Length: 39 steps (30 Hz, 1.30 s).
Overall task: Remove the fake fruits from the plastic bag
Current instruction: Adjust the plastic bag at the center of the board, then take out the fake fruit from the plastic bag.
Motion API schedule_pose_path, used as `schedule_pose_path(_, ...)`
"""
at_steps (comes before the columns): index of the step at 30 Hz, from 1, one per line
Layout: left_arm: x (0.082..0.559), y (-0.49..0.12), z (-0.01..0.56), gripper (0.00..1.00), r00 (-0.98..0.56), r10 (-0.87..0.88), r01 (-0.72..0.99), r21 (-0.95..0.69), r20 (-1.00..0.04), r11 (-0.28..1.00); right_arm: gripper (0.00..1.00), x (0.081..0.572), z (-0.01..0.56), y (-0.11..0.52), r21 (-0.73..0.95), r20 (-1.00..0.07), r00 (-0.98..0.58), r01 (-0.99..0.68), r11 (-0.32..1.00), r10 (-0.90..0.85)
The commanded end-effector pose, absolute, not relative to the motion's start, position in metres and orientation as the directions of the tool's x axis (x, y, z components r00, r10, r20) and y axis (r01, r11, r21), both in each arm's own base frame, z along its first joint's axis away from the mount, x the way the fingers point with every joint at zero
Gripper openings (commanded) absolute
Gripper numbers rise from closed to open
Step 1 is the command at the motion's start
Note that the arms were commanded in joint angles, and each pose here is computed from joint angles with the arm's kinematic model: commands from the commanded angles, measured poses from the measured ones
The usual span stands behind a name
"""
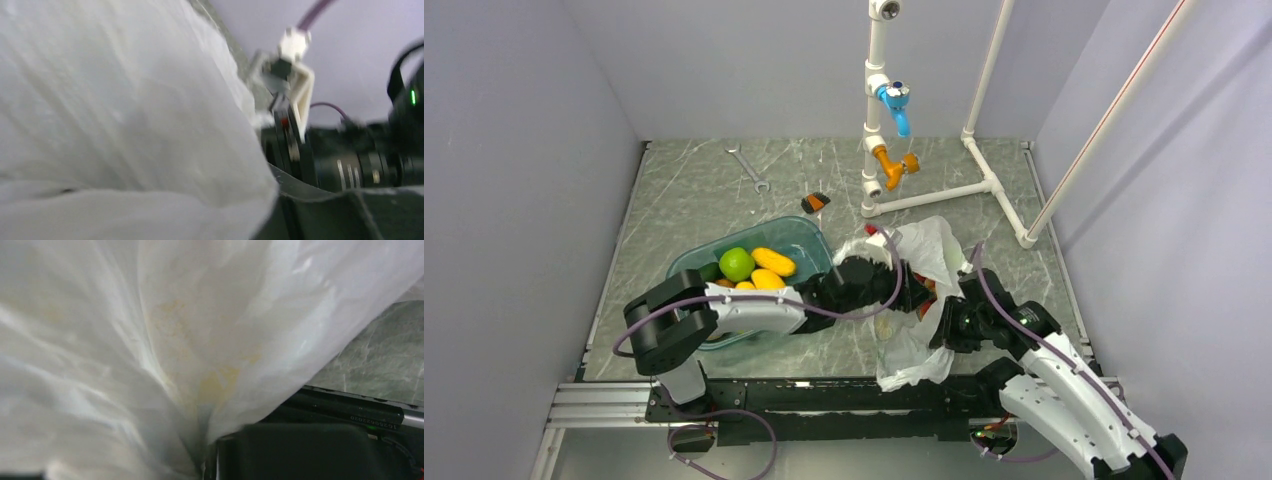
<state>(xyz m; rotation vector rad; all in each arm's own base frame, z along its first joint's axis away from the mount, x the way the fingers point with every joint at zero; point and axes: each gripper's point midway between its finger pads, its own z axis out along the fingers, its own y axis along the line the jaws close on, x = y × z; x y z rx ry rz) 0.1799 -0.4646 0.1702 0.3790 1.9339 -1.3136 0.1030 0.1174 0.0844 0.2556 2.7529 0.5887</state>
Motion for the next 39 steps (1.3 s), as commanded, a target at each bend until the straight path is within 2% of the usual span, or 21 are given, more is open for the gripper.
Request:
schedule_pose_path(1, 0.2, -0.473, 0.161, 0.57, -0.695, -0.1, 0.594, -0.647, -0.712, 0.478, 0.15, 0.106, 0.087, 0.122, 0.4, -0.292, -0.926, 0.11, 0.91, 0.24)
schedule_pose_path(4, 0.204, -0.479, 0.148, 0.54, -0.701, -0.106, 0.577, -0.649, -0.705, 0.496, 0.14, 0.112, 0.097, 0.117, 0.397, -0.343, -0.9, 0.12, 0.91, 0.269)
schedule_pose_path(8, 0.207, -0.475, 0.137, 0.45, -0.678, -0.136, 0.574, -0.636, -0.722, 0.516, 0.08, 0.114, 0.104, 0.117, 0.429, -0.38, -0.879, 0.109, 0.897, 0.288)
schedule_pose_path(12, 0.209, -0.472, 0.128, 0.44, -0.666, -0.125, 0.563, -0.606, -0.735, 0.563, 0.08, 0.114, 0.105, 0.113, 0.421, -0.387, -0.871, 0.124, 0.898, 0.302)
schedule_pose_path(16, 0.217, -0.469, 0.114, 0.47, -0.662, -0.137, 0.523, -0.585, -0.737, 0.62, 0.09, 0.12, 0.115, 0.113, 0.43, -0.425, -0.853, 0.104, 0.897, 0.303)
schedule_pose_path(21, 0.227, -0.477, 0.109, 0.44, -0.663, -0.172, 0.492, -0.597, -0.729, 0.634, 0.09, 0.123, 0.122, 0.109, 0.406, -0.453, -0.844, 0.09, 0.91, 0.285)
schedule_pose_path(23, 0.229, -0.482, 0.104, 0.47, -0.672, -0.179, 0.481, -0.608, -0.718, 0.632, 0.09, 0.125, 0.124, 0.108, 0.403, -0.465, -0.84, 0.082, 0.912, 0.281)
schedule_pose_path(27, 0.232, -0.489, 0.1, 0.59, -0.69, -0.186, 0.457, -0.621, -0.699, 0.637, 0.08, 0.126, 0.125, 0.113, 0.419, -0.461, -0.844, 0.066, 0.906, 0.275)
schedule_pose_path(32, 0.239, -0.493, 0.096, 0.61, -0.681, -0.192, 0.448, -0.61, -0.706, 0.653, 0.07, 0.125, 0.123, 0.114, 0.428, -0.463, -0.841, 0.064, 0.902, 0.279)
schedule_pose_path(39, 0.232, -0.506, 0.086, 0.61, -0.728, -0.199, 0.437, -0.667, -0.657, 0.603, 0.06, 0.128, 0.124, 0.113, 0.422, -0.475, -0.836, 0.056, 0.905, 0.274)
